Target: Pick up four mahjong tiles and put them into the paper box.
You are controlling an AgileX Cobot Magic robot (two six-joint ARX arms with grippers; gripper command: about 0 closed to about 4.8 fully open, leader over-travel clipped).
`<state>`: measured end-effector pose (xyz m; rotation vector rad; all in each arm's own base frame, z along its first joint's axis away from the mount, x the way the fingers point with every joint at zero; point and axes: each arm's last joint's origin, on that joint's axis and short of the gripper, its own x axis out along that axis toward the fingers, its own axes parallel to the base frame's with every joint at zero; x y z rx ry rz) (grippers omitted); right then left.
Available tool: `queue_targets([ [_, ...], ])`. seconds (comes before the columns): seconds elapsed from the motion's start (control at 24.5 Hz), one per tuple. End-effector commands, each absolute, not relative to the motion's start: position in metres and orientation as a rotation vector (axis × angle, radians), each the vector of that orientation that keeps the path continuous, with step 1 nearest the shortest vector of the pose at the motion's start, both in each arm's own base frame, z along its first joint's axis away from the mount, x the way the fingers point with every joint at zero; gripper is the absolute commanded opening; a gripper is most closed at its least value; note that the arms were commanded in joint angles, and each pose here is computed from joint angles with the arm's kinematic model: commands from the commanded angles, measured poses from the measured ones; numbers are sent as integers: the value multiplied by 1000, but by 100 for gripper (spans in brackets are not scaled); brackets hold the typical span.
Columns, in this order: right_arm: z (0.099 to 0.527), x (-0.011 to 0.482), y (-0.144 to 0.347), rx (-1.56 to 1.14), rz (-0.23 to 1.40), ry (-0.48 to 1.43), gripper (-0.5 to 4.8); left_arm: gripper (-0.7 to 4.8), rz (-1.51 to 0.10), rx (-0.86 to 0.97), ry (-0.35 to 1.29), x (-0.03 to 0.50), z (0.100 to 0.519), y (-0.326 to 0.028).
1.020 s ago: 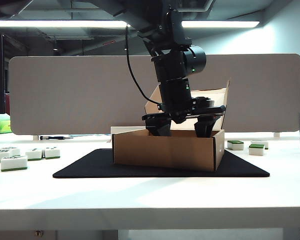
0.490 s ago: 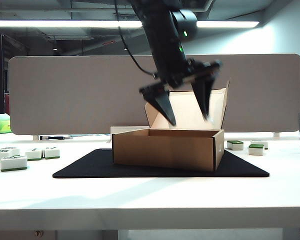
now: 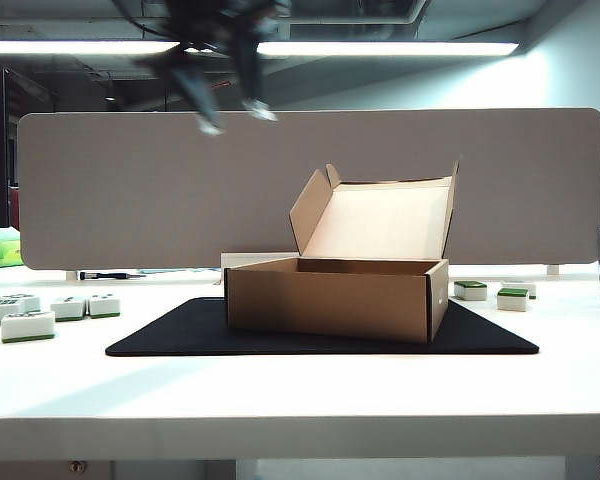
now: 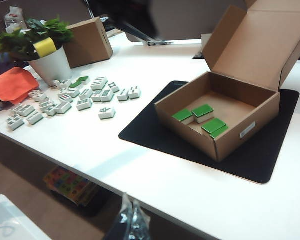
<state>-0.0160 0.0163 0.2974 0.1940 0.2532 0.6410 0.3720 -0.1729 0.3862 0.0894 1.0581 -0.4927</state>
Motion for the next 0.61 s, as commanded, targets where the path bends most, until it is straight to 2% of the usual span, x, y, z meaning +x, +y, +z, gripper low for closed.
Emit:
queue_targets([
  [0.04,292,-7,17,182,647,219,-1,275,-397,43,1085,354,399,-123],
  [0.16,290,3,17,166,651,166,-1,237,-311,1,1158,330,400,-84],
  [0.24,291,11,17,149,655,109,-1,166,-292,1,1167,309,401,-66],
  [0.33,289,24,18,147,652,101,-1,71,-312,34,1143,276,408,-56],
  [0.37,287,29,18,150,651,112,-1,47,-321,49,1128,265,412,-54],
  [0.45,284,43,18,160,649,147,-1,30,-334,64,1074,235,422,-48],
  [0.49,282,49,19,165,646,165,-1,-5,-336,63,1027,216,431,-45],
  [0.61,278,59,19,171,628,187,-1,-6,-337,62,944,184,446,-39],
])
